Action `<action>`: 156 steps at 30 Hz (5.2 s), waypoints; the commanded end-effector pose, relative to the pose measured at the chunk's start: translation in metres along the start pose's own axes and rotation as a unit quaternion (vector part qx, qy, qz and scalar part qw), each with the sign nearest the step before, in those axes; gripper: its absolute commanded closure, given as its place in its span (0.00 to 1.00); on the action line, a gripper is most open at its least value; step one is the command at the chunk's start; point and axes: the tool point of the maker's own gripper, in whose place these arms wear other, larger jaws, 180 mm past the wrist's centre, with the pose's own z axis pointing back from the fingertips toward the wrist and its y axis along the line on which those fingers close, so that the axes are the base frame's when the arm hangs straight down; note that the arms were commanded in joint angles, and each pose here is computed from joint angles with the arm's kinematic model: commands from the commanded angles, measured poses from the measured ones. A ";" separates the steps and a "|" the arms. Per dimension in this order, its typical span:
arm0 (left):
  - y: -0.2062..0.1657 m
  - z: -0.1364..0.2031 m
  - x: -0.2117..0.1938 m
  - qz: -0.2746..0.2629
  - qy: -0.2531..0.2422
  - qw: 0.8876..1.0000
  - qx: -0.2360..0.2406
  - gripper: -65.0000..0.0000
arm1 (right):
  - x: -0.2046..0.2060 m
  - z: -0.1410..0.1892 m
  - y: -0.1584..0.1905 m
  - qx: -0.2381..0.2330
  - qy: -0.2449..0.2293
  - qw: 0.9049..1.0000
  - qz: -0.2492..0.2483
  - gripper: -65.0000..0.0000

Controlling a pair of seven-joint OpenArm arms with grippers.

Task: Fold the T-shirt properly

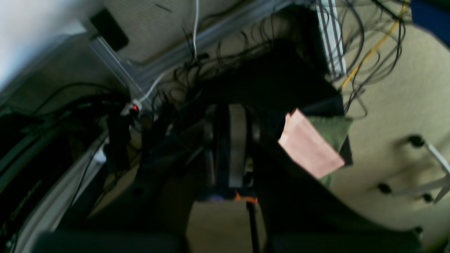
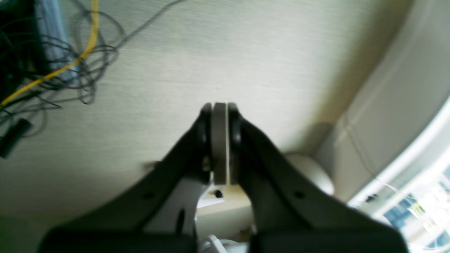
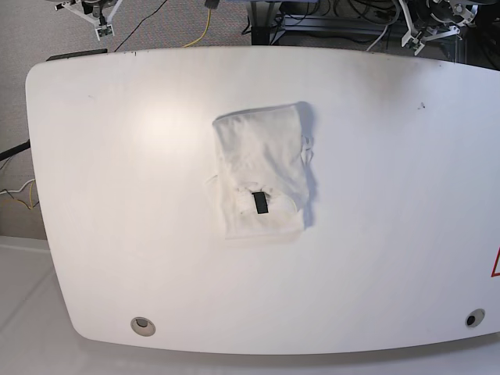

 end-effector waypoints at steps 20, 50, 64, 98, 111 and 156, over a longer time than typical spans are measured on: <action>-0.016 -0.023 -0.071 0.037 0.096 0.994 -0.040 0.95 | -0.048 -0.025 0.046 0.066 0.048 0.997 0.003 1.00; -0.048 -0.058 -0.098 0.050 0.127 0.986 -0.096 0.95 | -0.080 -0.080 0.145 0.209 0.074 0.974 -0.052 1.00; -0.054 -0.099 -0.071 0.078 0.088 0.985 -0.128 0.95 | -0.064 -0.109 0.160 0.239 0.086 0.964 -0.076 1.00; -0.114 -0.201 -0.007 0.180 -0.013 0.972 -0.153 0.95 | 0.033 -0.152 0.206 0.246 0.016 0.961 -0.129 1.00; -0.117 -0.213 0.005 0.130 -0.013 0.987 -0.088 0.95 | 0.052 -0.155 0.201 0.230 0.000 0.964 -0.130 1.00; -0.105 -0.219 0.040 0.126 -0.027 0.989 -0.066 0.95 | 0.053 -0.153 0.216 0.203 0.013 0.976 -0.072 1.00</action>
